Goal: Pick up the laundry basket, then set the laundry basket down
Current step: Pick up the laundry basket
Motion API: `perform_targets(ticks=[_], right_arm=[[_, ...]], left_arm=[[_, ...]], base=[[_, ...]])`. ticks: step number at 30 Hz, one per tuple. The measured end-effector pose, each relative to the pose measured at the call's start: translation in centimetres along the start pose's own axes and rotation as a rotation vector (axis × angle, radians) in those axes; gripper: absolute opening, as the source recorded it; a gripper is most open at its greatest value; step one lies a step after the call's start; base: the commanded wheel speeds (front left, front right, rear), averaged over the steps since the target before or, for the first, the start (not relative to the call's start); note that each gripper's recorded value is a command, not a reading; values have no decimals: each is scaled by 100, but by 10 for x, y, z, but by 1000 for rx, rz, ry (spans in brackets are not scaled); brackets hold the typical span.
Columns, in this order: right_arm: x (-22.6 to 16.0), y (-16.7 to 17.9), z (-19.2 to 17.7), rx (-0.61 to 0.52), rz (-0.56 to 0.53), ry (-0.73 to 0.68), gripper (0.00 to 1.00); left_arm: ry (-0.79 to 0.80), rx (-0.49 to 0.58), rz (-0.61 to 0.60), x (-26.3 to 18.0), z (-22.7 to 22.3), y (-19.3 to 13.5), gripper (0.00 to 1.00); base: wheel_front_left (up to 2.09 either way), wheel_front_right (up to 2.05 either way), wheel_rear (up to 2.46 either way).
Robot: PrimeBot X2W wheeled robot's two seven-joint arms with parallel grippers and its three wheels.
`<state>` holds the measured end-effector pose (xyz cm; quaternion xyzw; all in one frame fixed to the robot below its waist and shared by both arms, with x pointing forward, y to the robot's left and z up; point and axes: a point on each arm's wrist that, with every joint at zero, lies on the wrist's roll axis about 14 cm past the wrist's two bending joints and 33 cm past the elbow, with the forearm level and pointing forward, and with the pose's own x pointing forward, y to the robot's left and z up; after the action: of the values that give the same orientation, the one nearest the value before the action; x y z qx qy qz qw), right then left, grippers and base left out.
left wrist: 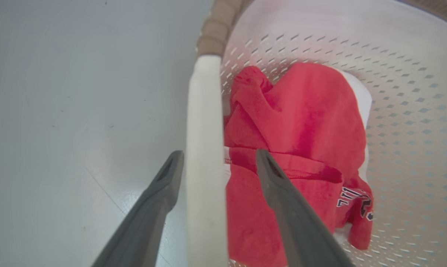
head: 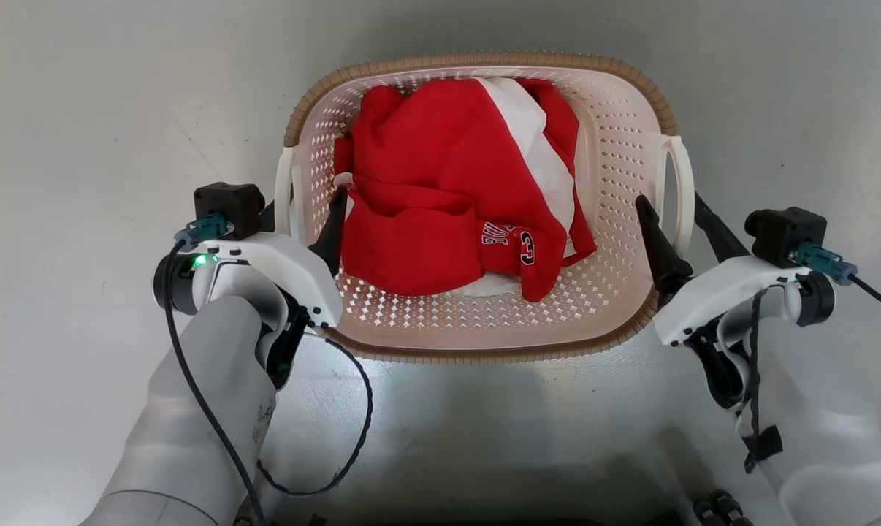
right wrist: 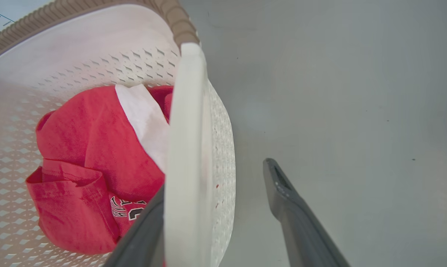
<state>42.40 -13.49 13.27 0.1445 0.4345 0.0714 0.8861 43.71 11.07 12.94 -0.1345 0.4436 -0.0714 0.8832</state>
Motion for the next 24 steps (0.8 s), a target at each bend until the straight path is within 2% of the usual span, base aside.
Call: perform_targets(ticks=[2,3,4,5,6,7,18,24], right_arm=[[0,0,-1,3,1,5,100],[3,1,1,0,4,5,77],[4,2,3,-2,7,1,31],[5,3,5,-5,11,-3,0],[6,4,7,-4,13,-7,0],[6,5,7,1,18,-8,0],[2,9,12,5,22,-18,0],[-8,16,28,5,32,-47,0]], left_arm=[[4,-12,1,0,-1,0,96],[11,-15,2,0,-4,0,56],[13,-13,1,0,-4,0,40],[15,-14,0,0,-5,0,25],[16,-16,0,0,-5,0,7],[17,-17,0,0,-6,-1,0],[12,-29,-16,-2,-2,-8,0],[5,-28,-26,-10,8,-16,0]], base=[[0,0,0],[0,0,0],[0,0,0],[0,0,0],[0,0,0],[0,0,0],[0,0,0],[0,0,0]])
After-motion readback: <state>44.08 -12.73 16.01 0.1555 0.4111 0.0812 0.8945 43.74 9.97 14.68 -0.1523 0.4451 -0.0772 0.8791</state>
